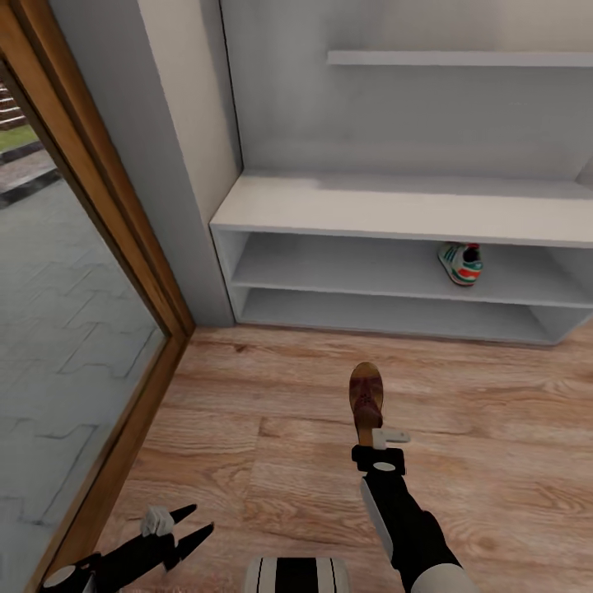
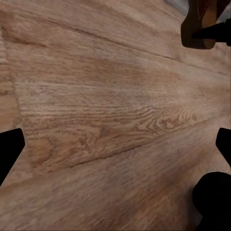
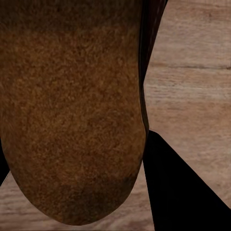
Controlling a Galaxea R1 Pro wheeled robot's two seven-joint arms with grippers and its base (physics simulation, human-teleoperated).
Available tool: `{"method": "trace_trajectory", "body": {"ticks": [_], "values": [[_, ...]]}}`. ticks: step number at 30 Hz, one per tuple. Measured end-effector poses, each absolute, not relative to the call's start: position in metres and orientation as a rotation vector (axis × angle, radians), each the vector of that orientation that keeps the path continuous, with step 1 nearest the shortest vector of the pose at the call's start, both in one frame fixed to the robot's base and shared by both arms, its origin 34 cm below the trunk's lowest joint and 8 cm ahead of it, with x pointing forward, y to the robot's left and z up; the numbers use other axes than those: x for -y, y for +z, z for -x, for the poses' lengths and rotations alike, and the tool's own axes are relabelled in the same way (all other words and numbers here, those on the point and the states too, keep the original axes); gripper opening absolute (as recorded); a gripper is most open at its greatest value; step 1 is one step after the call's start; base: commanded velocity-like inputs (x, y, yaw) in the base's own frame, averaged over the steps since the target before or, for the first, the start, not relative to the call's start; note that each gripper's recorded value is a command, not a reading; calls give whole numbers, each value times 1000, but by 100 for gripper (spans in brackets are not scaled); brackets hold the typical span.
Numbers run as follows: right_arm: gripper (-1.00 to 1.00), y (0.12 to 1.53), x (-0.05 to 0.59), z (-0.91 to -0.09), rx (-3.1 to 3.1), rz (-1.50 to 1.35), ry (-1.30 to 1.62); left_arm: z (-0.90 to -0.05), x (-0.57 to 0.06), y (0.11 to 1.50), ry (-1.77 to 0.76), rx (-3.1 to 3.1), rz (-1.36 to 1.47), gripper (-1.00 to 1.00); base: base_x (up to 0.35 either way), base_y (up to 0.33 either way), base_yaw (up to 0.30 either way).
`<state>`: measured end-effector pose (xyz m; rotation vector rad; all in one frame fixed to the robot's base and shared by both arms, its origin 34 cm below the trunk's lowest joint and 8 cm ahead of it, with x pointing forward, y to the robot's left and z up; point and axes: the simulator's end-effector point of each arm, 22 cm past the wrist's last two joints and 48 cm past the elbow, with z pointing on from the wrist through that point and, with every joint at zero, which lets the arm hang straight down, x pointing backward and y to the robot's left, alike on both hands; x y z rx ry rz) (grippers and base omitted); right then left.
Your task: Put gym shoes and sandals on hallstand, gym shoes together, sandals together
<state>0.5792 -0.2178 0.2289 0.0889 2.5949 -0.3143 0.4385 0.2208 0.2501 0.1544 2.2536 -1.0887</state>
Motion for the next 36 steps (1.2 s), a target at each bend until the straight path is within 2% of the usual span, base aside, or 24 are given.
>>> {"method": "trace_trajectory", "body": {"ticks": [17, 24, 31, 36], "values": [[-100, 230, 219, -584, -2583, -99, -312, -432, -204, 258, -1181, -2220, -165, 100, 0, 0, 181], [-100, 245, 219, -601, -2539, -152, -278, -431, -203, 258, -1183, -2219, -169, 100, 0, 0, 37], [-100, 261, 184, -626, -2698, -306, -28, -431, -202, 258, -1184, -2219, -170, 100, 0, 0, 3], [-100, 283, 176, -654, -2735, -324, 26, -431, -202, 258, -1183, -2219, -171, 100, 0, 0, 0]]}}
